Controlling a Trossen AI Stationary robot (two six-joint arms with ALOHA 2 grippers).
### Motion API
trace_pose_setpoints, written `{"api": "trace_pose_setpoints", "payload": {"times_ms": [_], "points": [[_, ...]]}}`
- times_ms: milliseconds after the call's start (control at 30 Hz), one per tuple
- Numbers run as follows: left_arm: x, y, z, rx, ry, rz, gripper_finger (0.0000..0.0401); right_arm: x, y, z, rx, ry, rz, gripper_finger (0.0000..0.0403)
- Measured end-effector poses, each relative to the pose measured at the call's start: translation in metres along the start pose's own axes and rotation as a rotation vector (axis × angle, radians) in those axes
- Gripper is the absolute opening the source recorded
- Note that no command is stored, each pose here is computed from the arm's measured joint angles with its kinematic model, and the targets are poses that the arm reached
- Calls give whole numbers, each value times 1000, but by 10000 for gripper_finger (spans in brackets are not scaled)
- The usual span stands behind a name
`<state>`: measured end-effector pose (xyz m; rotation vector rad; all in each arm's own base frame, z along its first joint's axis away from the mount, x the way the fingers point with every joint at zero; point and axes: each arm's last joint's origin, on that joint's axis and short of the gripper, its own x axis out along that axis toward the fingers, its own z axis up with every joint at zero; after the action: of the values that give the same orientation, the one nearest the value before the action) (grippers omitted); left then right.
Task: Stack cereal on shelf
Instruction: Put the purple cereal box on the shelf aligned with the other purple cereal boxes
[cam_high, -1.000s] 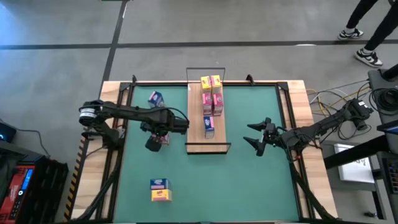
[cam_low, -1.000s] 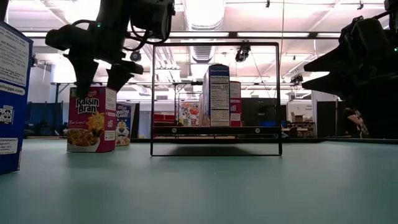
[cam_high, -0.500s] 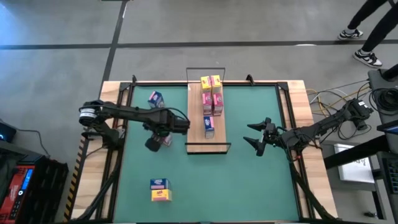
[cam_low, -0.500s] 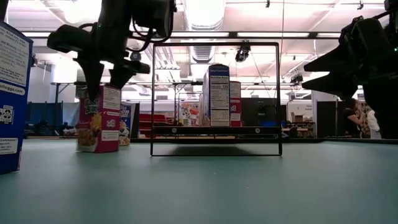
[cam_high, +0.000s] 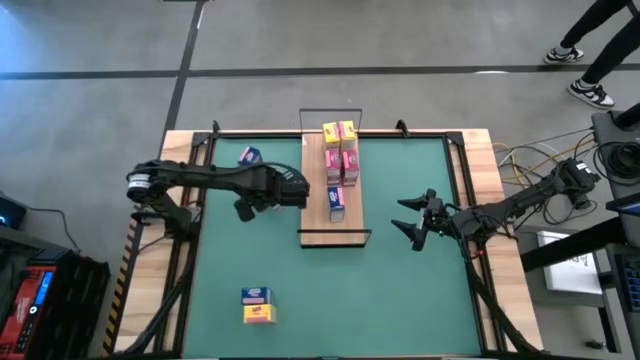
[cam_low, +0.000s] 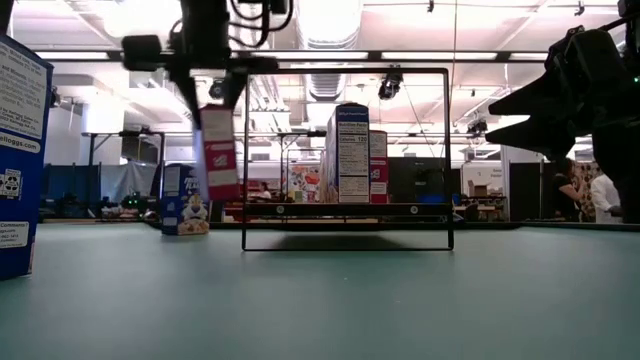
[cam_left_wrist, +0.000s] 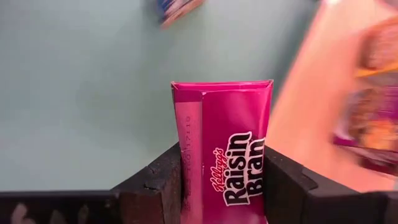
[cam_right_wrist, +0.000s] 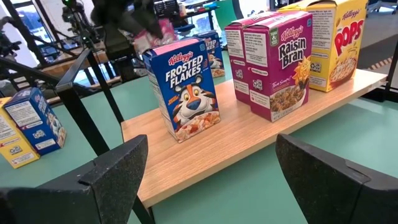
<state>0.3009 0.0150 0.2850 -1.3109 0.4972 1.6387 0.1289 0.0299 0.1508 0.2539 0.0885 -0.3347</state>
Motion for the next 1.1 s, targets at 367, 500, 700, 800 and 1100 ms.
{"api": "trace_pose_setpoints", "payload": {"times_ms": [367,500,700,800,1100], "points": [[6,-28,10,194,-117,-161,150,0,0,0,0,0,0,341],[11,-40,20,271,-116,-200,150,0,0,0,0,0,0,341],[21,-54,29,353,-81,-232,150,0,0,0,0,0,0,341],[26,-59,31,376,-67,-236,150,0,0,0,0,0,0,341],[35,-69,29,419,-36,-265,150,0,0,0,0,0,0,341]]}}
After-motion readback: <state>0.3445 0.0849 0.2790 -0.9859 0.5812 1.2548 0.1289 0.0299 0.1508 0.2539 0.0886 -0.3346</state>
